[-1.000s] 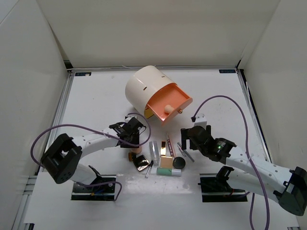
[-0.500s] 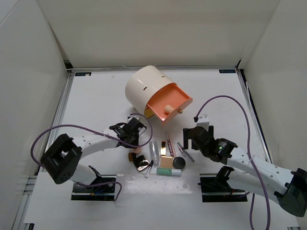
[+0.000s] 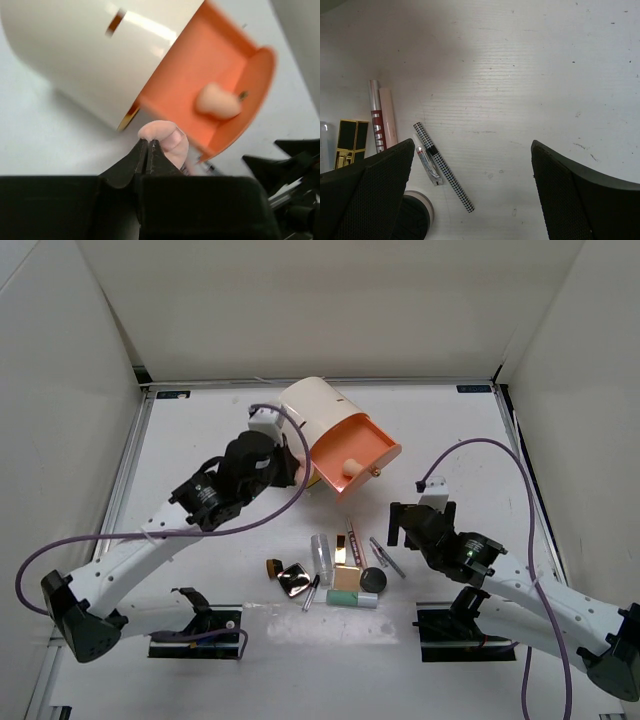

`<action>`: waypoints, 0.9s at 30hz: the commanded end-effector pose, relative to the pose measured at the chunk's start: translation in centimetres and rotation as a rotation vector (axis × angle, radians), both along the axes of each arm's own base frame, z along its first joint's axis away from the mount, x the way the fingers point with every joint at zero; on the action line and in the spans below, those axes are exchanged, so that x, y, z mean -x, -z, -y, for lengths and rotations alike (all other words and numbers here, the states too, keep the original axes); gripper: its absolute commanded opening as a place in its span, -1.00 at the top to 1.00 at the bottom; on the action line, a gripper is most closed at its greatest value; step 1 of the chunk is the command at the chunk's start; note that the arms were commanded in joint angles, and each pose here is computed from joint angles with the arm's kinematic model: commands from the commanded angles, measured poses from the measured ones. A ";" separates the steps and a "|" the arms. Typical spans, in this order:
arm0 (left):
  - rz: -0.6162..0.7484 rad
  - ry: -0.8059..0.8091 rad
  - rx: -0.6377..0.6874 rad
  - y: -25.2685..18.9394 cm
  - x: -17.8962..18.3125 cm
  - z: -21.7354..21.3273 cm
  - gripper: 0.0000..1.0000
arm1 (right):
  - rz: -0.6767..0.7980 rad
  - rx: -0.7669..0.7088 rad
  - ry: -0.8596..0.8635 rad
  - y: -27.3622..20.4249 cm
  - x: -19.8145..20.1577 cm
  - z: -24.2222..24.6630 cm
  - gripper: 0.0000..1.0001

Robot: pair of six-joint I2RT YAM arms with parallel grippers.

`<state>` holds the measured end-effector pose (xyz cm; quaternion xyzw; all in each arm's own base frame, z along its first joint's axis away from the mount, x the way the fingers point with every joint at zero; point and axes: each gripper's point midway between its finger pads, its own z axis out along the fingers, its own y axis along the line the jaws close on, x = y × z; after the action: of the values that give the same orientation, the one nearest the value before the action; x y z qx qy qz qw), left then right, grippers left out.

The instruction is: Organize the makeup

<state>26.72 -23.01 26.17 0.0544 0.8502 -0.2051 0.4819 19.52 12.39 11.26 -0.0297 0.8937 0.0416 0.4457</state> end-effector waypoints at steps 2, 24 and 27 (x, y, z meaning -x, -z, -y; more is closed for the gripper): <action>0.143 0.112 -0.015 -4.2 -2.4 3.6 0.81 | 0.037 -0.011 0.049 -1.0 -0.5 0.6 -0.98; 0.218 0.217 -0.100 -6.0 -5.8 11.1 -0.66 | -0.002 -0.023 -0.124 -0.8 0.5 -2.0 -0.98; 0.214 0.193 -0.075 -7.5 -4.3 9.4 -0.97 | 0.009 0.002 -0.211 -1.4 1.0 -3.9 -0.98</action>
<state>32.97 -34.32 28.40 0.1988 0.8120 -0.1867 0.5160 18.46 13.66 10.79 -0.0775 0.8990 0.0592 0.4270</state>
